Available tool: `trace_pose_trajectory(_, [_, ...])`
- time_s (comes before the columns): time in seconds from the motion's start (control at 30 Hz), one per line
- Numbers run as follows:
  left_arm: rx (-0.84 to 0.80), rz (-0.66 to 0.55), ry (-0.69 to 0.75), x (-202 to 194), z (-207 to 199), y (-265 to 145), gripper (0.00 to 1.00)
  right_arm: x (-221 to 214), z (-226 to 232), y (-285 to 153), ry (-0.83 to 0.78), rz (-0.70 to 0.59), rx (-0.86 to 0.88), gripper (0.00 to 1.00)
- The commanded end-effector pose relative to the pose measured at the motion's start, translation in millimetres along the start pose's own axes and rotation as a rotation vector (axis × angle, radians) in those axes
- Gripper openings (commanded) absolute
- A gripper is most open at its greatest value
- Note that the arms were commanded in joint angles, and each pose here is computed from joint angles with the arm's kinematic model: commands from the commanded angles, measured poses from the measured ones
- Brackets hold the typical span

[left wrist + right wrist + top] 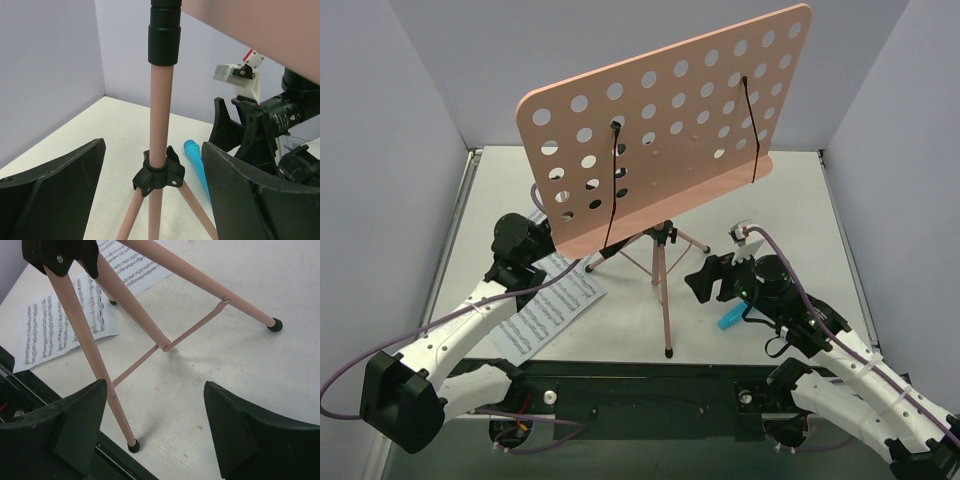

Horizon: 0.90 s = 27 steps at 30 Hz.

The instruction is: Set up the instrument practice props

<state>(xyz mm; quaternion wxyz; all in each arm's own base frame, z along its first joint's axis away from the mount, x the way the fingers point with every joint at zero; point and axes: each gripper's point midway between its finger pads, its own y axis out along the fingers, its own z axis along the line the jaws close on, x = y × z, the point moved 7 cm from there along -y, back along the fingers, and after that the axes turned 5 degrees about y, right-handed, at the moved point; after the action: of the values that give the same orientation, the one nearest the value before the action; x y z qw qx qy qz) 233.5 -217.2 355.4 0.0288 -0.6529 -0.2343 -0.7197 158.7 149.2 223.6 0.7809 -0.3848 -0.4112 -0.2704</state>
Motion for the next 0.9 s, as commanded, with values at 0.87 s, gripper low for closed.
trace_pose_trajectory(0.87, [0.006, -0.028, -0.01, -26, -11, 39, 0.89, 80, 4, 14, 0.169, -0.216, 0.367, 0.56])
